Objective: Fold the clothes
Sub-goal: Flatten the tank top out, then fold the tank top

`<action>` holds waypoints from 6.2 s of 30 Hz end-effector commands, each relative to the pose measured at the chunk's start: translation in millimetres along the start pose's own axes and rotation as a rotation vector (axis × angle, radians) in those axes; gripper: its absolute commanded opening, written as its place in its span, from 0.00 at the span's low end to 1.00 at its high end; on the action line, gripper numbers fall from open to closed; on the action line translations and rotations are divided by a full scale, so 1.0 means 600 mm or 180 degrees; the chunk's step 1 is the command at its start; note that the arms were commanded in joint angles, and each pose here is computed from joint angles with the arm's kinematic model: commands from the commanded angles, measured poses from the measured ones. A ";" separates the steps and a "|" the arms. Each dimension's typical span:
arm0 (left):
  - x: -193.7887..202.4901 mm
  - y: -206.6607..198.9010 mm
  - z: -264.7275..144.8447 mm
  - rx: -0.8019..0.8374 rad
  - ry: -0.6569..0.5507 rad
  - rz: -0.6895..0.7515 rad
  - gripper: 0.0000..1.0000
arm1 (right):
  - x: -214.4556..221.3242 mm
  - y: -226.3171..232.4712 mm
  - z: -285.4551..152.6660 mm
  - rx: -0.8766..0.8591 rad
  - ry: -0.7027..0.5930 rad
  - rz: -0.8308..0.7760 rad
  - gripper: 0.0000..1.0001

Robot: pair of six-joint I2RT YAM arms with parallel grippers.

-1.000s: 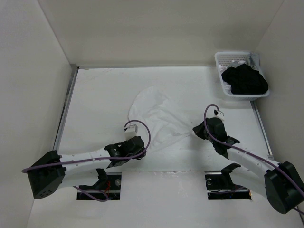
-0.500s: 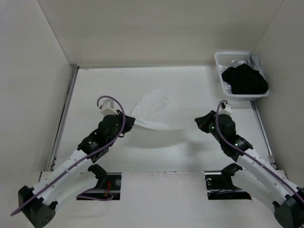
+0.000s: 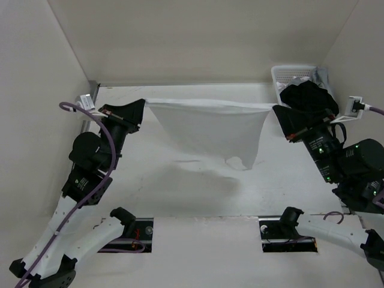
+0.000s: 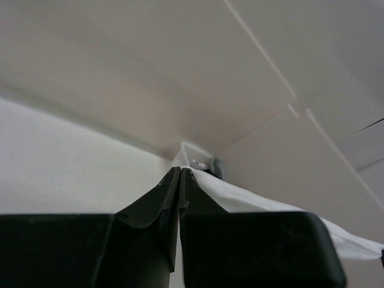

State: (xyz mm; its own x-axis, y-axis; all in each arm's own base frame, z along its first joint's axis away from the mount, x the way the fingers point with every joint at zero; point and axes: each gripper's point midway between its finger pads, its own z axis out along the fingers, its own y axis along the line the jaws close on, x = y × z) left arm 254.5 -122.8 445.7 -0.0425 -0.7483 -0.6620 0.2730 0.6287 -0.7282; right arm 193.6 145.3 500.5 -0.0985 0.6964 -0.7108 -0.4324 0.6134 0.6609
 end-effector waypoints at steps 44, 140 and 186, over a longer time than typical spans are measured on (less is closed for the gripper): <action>0.319 0.459 -0.020 -0.1529 0.0904 -0.0217 0.00 | 0.469 -0.444 0.006 0.1421 0.1575 0.0250 0.00; 0.193 0.226 -0.126 -0.0915 0.1084 -0.0056 0.00 | 0.337 -0.232 -0.139 0.0771 0.1474 0.0346 0.02; 0.354 0.448 -0.122 -0.1702 0.1337 -0.0316 0.01 | 0.509 -0.473 -0.084 0.1720 0.1848 0.0406 0.02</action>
State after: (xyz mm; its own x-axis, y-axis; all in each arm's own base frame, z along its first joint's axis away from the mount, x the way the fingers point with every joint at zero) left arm 264.0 -98.5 113.5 -0.4091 -0.7310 -0.5462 -0.2233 0.6605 -0.7168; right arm 249.8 171.9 89.0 -0.6452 0.5347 -0.5458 0.0402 0.7371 0.6746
